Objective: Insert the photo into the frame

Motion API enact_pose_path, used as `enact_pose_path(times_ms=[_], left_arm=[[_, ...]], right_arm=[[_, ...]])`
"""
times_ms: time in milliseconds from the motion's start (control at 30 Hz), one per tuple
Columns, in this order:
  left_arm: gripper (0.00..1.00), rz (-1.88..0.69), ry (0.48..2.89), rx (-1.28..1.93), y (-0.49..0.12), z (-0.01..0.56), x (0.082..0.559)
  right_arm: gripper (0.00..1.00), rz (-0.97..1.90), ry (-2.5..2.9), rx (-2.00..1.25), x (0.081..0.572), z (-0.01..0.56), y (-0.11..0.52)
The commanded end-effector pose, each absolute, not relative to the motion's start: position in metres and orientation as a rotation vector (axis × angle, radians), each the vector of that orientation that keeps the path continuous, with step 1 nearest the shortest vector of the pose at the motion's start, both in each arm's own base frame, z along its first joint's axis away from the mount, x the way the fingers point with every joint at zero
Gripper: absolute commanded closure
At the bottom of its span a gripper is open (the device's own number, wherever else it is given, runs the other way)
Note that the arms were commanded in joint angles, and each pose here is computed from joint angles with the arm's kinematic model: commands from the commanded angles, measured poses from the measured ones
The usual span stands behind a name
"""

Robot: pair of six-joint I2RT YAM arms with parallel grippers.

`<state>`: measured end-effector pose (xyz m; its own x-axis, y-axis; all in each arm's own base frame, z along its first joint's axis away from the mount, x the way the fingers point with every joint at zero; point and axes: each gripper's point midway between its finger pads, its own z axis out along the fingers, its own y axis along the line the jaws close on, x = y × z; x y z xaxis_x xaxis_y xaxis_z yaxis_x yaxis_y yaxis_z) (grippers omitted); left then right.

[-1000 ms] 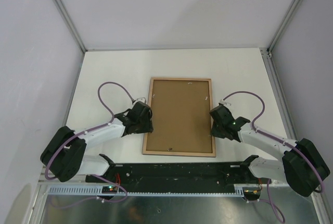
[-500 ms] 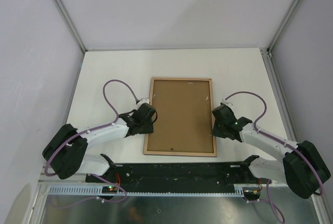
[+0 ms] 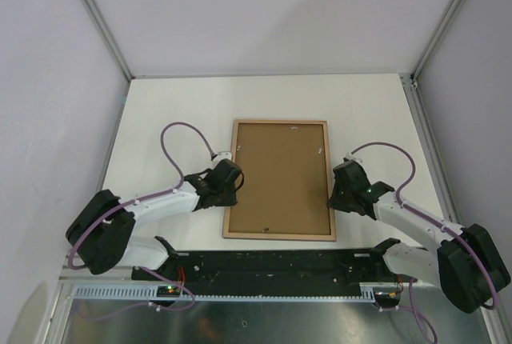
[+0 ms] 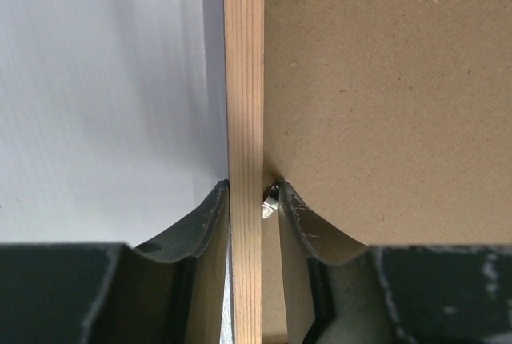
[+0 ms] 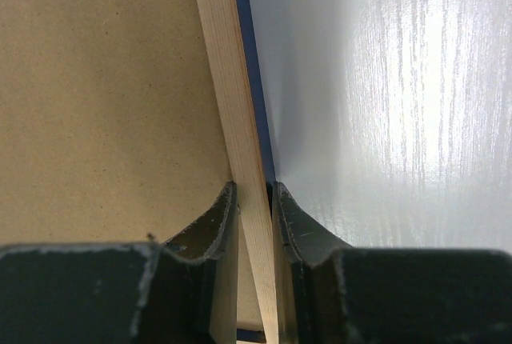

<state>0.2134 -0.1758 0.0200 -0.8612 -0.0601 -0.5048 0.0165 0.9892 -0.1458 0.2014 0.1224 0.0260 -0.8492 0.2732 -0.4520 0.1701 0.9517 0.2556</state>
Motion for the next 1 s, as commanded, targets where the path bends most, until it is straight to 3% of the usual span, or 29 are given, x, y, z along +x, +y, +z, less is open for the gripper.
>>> enact_pose_path(times_ms=[0,300,967], left_arm=[[0.79,0.041,2.675,-0.035,-0.138,0.005,0.195],[0.48,-0.017,2.670,-0.016,-0.145,0.013,0.195],[0.46,-0.241,2.650,0.071,-0.171,0.022,0.191]], right_arm=[[1.00,0.206,2.560,0.365,0.209,0.029,0.105],[1.00,0.214,2.564,0.358,0.209,0.029,0.105],[1.00,0.236,2.576,0.346,0.211,0.025,0.111]])
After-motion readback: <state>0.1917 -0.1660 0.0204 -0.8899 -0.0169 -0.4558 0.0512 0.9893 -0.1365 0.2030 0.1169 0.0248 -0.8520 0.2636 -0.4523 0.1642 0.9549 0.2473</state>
